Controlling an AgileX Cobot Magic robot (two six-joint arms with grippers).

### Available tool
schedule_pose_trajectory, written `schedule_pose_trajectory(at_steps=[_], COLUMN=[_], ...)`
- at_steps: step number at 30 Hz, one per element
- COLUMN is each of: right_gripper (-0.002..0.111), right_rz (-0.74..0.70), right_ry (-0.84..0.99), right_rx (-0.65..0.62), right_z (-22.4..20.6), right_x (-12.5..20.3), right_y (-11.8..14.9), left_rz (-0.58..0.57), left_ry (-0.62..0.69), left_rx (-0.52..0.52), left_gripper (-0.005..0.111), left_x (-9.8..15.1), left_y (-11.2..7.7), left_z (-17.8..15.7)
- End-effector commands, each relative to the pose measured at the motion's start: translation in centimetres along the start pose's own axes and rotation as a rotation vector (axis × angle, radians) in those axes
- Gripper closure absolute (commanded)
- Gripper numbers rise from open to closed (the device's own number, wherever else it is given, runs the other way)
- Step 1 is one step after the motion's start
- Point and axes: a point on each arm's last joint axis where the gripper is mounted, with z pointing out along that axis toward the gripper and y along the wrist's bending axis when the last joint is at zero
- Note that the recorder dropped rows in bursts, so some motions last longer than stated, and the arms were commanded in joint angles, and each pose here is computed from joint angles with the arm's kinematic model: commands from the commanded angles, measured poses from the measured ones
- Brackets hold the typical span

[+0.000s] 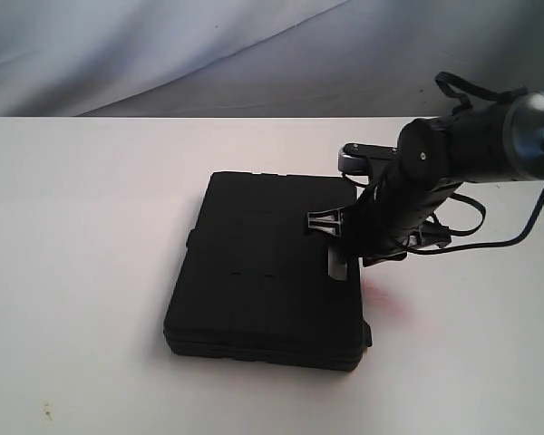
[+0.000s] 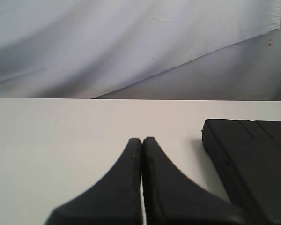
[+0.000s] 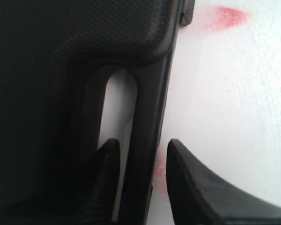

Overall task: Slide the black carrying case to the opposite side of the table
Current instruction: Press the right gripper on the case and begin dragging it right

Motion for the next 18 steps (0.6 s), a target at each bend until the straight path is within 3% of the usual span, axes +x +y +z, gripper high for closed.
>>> schedule_pose_trajectory(at_steps=[1,18], right_gripper=[0.077,0.08], right_rz=[0.004,0.024], right_ry=[-0.002,-0.008], right_rx=[0.005,-0.009], right_z=[-0.11,-0.06], right_x=[-0.2,0.13], right_y=[-0.17,0.8], left_rz=[-0.003,-0.003], left_ry=[0.0,0.0], left_rx=[0.008,0.008], left_gripper=[0.107,0.107], left_x=[0.11,0.11], left_y=[-0.04,-0.04], left_z=[0.0,0.0])
